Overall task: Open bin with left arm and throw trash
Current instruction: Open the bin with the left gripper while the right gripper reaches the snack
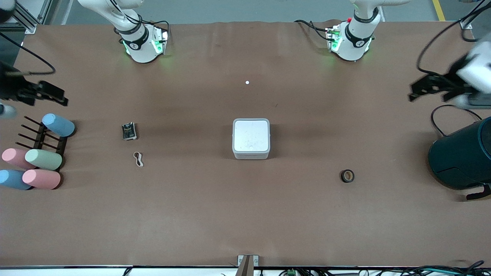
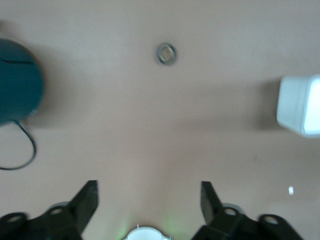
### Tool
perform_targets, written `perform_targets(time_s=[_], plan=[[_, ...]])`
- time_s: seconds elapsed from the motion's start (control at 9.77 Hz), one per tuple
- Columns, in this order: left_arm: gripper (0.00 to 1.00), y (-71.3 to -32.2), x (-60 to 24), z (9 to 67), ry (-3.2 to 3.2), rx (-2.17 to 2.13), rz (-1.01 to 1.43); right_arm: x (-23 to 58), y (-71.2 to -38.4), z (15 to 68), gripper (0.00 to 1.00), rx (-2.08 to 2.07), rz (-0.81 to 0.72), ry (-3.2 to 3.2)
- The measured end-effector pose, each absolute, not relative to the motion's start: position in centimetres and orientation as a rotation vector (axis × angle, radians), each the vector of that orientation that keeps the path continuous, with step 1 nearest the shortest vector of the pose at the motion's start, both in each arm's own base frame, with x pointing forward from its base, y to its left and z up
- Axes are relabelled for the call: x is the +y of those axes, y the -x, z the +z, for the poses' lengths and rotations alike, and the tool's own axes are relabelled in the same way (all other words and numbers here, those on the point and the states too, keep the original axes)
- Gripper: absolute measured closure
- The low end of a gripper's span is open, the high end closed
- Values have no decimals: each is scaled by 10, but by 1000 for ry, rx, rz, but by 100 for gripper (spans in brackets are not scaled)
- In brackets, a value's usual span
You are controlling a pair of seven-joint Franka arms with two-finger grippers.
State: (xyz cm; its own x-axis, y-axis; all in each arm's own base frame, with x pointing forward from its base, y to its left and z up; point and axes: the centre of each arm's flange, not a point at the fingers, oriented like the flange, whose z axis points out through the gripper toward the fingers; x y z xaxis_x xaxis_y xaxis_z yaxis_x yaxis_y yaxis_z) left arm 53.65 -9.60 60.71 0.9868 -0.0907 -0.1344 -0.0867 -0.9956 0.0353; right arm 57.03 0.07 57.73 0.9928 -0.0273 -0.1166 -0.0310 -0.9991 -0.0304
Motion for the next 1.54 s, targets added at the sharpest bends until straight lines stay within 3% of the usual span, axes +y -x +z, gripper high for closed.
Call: perform_targets(time_s=[0.31, 0.51, 0.61, 1.02, 1.33, 1.54], plan=[[63, -561, -242, 522, -2989, -214, -201, 22, -575, 439, 0, 0, 220, 3102], [92, -569, -355, 432, -2931, -85, -103, 37, -545, 345, 0, -121, 186, 3105], [99, -565, -398, 394, -2905, -40, -87, 34, -526, 308, 0, -196, 163, 3103], [99, -559, -467, 333, -2880, 65, -26, 22, -489, 250, 0, -353, 188, 3095], [99, -559, -473, 291, -2910, 139, -22, 9, -483, 209, 0, -391, 212, 3121], [99, -559, -474, 293, -2910, 208, -31, 7, -480, 188, 1, -401, 242, 3120]])
